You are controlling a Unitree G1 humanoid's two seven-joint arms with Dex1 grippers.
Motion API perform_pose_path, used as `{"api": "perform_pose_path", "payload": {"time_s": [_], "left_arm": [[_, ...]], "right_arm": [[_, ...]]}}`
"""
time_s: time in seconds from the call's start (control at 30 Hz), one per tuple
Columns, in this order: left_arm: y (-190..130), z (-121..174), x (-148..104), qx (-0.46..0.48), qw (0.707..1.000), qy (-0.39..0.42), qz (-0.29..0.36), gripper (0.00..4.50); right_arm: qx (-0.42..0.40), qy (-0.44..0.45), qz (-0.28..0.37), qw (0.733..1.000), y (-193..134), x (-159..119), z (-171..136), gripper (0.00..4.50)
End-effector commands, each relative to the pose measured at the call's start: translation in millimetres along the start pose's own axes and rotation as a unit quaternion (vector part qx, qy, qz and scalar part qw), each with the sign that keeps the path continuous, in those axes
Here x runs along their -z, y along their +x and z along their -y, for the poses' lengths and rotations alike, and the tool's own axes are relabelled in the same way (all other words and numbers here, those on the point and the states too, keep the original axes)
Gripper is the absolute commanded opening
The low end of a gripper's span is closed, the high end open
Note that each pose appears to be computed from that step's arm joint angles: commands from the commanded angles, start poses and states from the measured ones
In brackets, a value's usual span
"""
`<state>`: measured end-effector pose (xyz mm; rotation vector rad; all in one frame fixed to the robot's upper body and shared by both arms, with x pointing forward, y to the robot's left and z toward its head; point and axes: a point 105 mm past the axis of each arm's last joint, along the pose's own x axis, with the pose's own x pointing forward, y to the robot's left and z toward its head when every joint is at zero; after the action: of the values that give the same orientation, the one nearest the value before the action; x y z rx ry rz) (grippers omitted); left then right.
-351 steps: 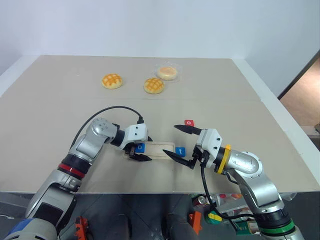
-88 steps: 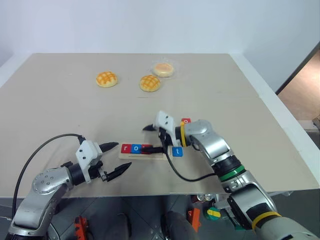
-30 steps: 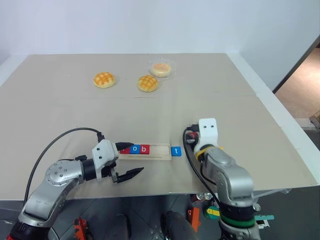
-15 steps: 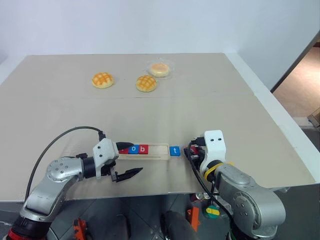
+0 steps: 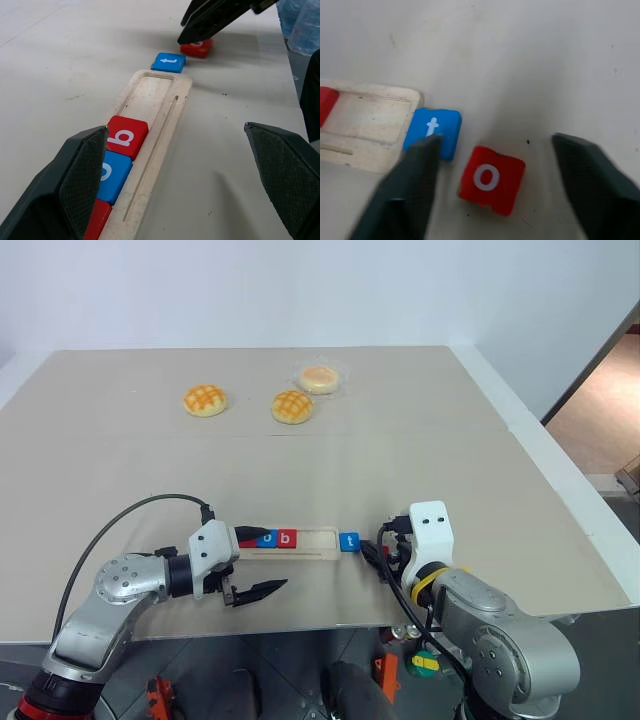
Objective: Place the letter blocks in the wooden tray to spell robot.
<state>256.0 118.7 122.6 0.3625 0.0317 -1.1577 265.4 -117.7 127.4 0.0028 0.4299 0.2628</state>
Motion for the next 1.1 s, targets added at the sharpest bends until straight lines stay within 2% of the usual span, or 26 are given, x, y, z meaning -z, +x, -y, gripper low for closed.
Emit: {"api": "perform_pose_path", "payload": {"time_s": [0.03,0.13,0.23,0.3,0.47,0.57,0.73,0.9,0.93,0.97,1.03,1.1], "left_arm": [[-0.5,0.4,-3.7,0.002,1.000,0.016,0.005,4.50],[1.8,0.9,-5.3,0.006,1.000,0.017,0.013,4.50],[5.7,2.7,-12.1,0.018,0.999,0.017,0.033,4.50],[7.9,3.8,-18.5,0.030,0.998,0.014,0.050,4.50],[13.1,5.6,-30.5,0.060,0.996,0.019,0.071,4.50],[16.1,7.8,-33.4,0.069,0.995,0.020,0.073,4.50],[15.3,14.9,-28.8,0.070,0.995,0.019,0.068,4.50],[11.9,17.4,-23.7,0.061,0.996,0.019,0.058,4.50],[11.8,17.2,-23.7,0.060,0.996,0.019,0.059,4.50],[11.8,17.2,-24.0,0.058,0.996,0.018,0.060,4.50],[12.7,18.0,-24.7,0.056,0.996,0.018,0.063,4.50],[13.8,18.7,-24.6,0.056,0.996,0.019,0.064,4.50]], "right_arm": [[-0.012,-0.024,0.051,0.998,-10.6,-24.1,5.9,4.47],[-0.051,-0.058,0.076,0.994,-6.9,-44.4,24.8,4.47],[-0.164,-0.118,0.070,0.977,-5.1,-48.2,33.6,4.47],[-0.236,-0.194,0.050,0.951,-5.9,-38.7,38.8,4.47],[-0.371,-0.299,0.011,0.879,-4.7,-14.5,50.5,4.47],[-0.420,-0.323,0.009,0.848,0.1,-8.5,50.7,4.47],[-0.443,-0.324,0.023,0.836,12.2,-6.0,50.3,4.47],[-0.446,-0.318,0.026,0.836,21.0,-0.3,48.2,4.47],[-0.446,-0.318,0.026,0.836,21.9,0.8,48.3,4.23],[-0.443,-0.316,0.025,0.838,23.3,3.0,48.6,4.23],[-0.436,-0.308,0.028,0.845,26.7,5.7,47.7,3.90],[-0.428,-0.299,0.036,0.853,29.5,5.9,45.3,3.90]]}}
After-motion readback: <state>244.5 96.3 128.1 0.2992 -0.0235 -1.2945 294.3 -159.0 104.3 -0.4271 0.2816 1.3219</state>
